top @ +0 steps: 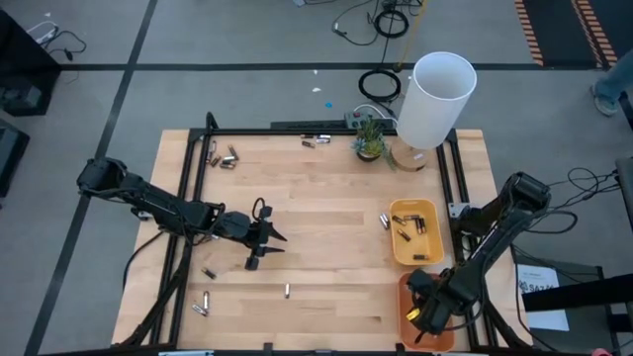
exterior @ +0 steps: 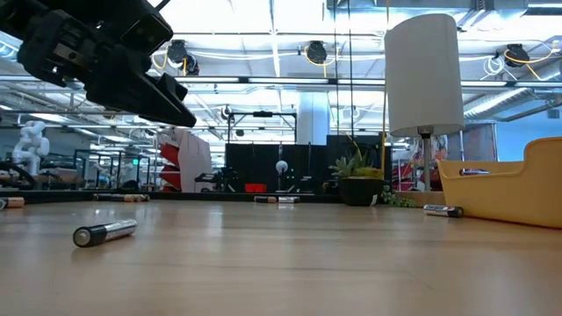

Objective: Sort batteries
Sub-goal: Put the black battery into the orange bin

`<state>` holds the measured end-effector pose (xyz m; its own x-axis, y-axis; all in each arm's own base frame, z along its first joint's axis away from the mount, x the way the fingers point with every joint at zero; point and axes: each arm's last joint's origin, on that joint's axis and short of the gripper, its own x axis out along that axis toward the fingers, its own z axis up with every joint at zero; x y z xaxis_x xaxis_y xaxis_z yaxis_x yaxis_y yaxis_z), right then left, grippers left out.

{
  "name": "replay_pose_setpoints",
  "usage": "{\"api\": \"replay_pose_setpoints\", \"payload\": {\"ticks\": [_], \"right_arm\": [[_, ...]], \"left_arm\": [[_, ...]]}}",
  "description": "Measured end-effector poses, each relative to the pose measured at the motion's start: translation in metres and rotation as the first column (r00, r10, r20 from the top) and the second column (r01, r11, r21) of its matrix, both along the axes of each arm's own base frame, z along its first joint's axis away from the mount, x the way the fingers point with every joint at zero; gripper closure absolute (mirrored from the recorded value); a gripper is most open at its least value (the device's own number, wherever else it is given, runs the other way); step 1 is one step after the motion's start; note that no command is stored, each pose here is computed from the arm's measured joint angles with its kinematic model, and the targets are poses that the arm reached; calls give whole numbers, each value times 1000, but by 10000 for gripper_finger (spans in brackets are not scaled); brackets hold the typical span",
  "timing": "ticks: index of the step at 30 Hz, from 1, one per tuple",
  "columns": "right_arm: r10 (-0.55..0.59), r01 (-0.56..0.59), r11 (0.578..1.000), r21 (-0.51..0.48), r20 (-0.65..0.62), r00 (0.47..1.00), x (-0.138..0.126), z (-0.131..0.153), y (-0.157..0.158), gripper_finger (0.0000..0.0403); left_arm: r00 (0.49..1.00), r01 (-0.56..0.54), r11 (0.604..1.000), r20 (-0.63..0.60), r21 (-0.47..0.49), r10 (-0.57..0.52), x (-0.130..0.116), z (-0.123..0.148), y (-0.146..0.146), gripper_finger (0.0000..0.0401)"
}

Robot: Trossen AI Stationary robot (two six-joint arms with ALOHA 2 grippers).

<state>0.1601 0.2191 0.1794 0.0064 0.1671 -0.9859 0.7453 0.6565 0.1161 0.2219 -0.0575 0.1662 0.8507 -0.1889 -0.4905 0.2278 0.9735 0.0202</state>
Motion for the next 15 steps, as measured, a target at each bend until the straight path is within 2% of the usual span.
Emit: {"api": "replay_pose_setpoints", "payload": {"ticks": [4,15], "right_arm": [[-34,37,999,31,-91,995,-6,-9,-3,384],[-15,30,995,100,-143,990,-2,-4,-7,272]], "left_arm": [[1000,0,1000,0,0,0,0,0,0,248],[1000,0,1000,2,-1,0,0,0,0,248]]}}
